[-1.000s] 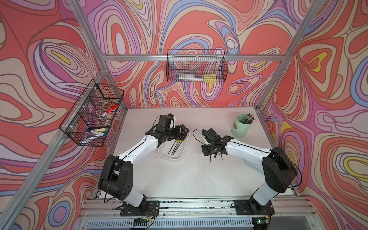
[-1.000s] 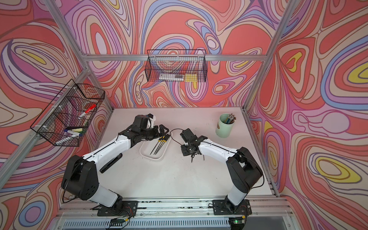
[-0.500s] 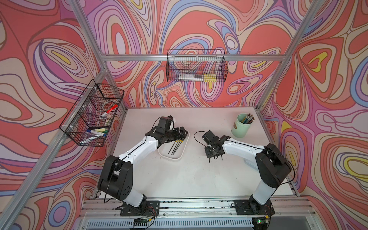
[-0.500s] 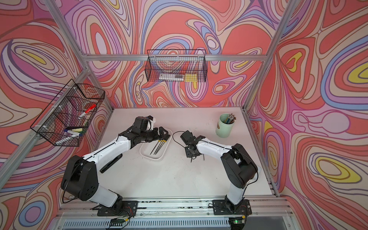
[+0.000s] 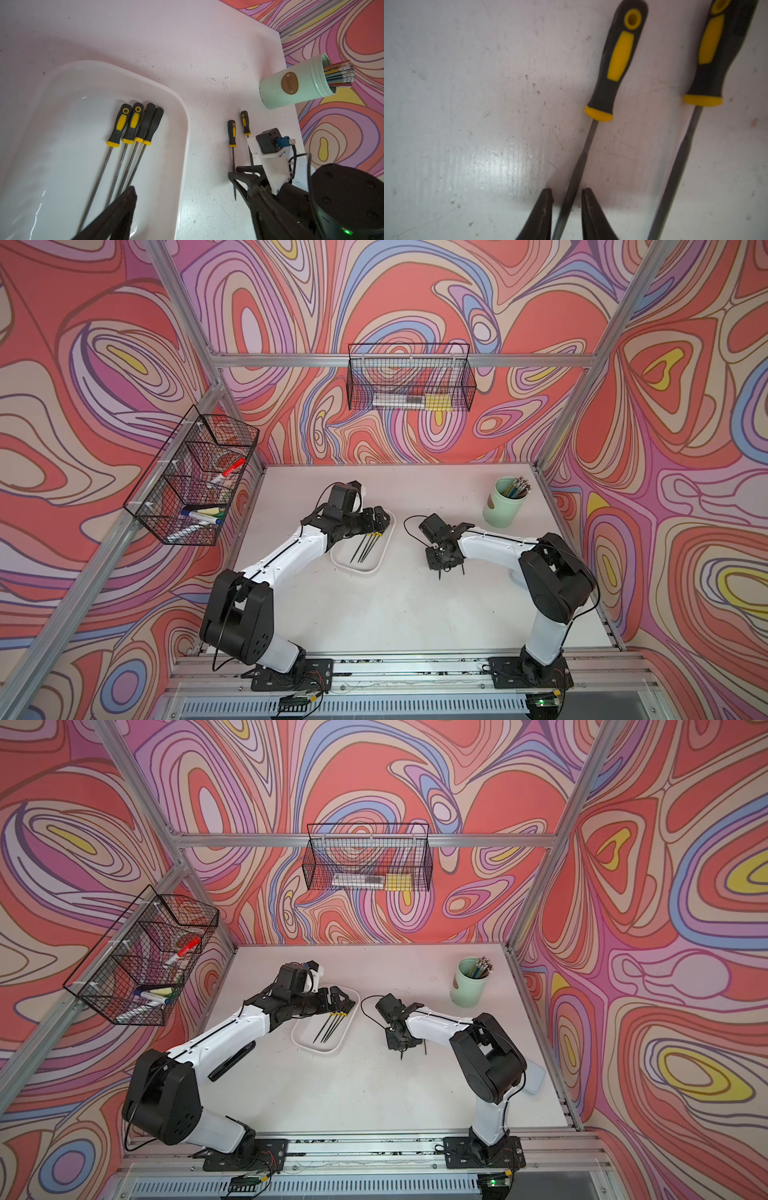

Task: Take the file tool out of the storage box
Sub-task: Adjust the file tool at the center of the board.

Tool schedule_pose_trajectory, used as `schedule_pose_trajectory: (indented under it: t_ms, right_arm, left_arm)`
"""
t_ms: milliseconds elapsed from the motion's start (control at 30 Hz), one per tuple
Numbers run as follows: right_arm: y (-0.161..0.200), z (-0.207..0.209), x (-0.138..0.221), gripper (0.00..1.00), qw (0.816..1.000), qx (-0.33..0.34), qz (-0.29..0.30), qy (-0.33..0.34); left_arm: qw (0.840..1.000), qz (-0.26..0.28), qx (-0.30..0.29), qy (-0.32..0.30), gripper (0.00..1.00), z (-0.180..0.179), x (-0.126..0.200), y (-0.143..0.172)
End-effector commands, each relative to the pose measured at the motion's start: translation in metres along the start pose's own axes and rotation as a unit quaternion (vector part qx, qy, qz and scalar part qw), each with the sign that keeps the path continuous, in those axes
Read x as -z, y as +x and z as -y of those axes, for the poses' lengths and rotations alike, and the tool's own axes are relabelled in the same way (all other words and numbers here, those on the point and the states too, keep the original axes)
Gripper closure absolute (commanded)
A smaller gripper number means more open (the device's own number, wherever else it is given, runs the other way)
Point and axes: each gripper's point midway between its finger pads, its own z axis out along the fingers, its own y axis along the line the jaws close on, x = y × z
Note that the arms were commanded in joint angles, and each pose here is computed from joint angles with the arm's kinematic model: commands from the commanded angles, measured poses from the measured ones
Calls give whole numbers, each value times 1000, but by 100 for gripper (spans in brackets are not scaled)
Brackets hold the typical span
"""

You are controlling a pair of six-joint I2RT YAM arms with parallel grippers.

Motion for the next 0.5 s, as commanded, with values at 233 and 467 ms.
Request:
schedule_pose_trajectory:
  t_ms: [233, 467]
  right_arm:
    - [-3, 11, 0, 85, 999, -9, -6, 31]
    - [-2, 21, 13, 94, 999, -13, 11, 41]
  left_arm:
    - [998, -2, -48, -39, 11, -17, 15, 16]
    - [998, 6, -49, -28, 11, -14, 24, 21]
